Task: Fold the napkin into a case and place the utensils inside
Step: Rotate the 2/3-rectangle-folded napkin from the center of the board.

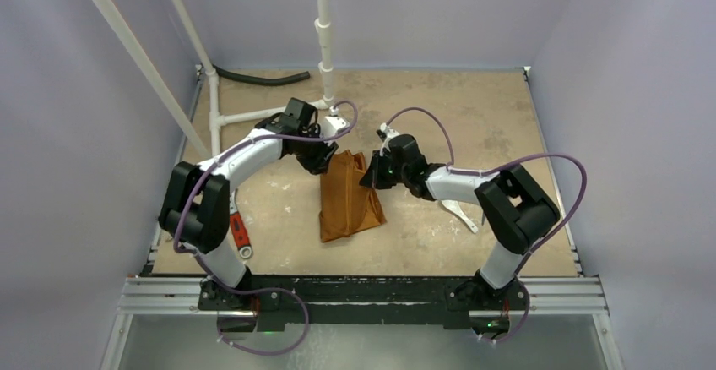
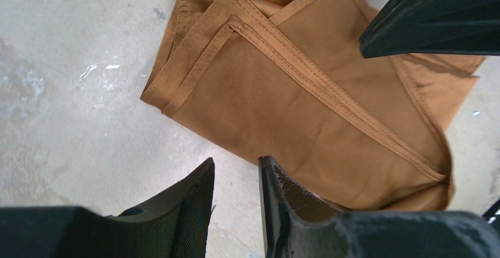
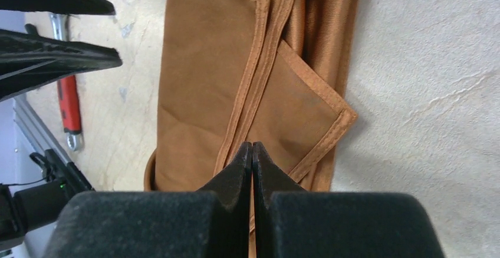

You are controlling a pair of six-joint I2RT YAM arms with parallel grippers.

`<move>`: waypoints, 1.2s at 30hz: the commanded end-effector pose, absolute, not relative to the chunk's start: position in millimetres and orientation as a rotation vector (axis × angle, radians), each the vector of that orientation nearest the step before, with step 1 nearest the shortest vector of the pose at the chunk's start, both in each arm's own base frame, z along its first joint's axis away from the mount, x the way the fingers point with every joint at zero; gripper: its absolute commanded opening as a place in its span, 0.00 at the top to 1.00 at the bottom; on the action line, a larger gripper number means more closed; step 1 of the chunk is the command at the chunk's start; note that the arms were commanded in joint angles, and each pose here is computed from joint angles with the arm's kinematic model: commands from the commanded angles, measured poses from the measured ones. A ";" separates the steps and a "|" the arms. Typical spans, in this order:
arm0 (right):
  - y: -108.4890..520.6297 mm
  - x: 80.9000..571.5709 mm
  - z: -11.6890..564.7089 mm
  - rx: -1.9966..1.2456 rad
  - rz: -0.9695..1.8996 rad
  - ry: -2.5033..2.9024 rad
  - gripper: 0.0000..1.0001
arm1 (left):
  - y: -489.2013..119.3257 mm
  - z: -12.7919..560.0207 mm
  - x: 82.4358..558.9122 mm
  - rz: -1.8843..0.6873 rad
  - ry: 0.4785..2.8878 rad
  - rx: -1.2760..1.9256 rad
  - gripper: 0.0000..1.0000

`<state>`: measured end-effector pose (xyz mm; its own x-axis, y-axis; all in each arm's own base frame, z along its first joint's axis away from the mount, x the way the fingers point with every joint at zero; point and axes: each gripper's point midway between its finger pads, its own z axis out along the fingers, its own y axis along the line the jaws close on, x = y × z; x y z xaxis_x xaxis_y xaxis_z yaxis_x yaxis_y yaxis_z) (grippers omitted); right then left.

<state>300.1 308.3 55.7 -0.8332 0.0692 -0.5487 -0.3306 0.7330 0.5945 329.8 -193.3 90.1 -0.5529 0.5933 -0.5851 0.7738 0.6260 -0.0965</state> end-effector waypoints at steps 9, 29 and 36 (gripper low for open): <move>312.9 354.9 83.6 -0.236 0.917 2.246 1.00 | -228.1 64.8 311.7 -0.475 2.185 1.411 0.69; 380.7 392.7 98.9 -0.455 1.168 2.110 1.00 | -257.3 74.4 194.5 -0.616 1.828 2.044 0.53; 405.7 369.6 97.5 -0.622 1.321 2.056 1.00 | -257.6 48.7 180.3 -0.553 1.782 2.191 0.54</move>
<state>384.9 379.8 79.5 -0.7483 -0.0043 -0.6634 -0.5582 0.5444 0.6261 179.4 -266.2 60.8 0.1200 0.8674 -0.4830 0.9864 -0.1591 -0.0407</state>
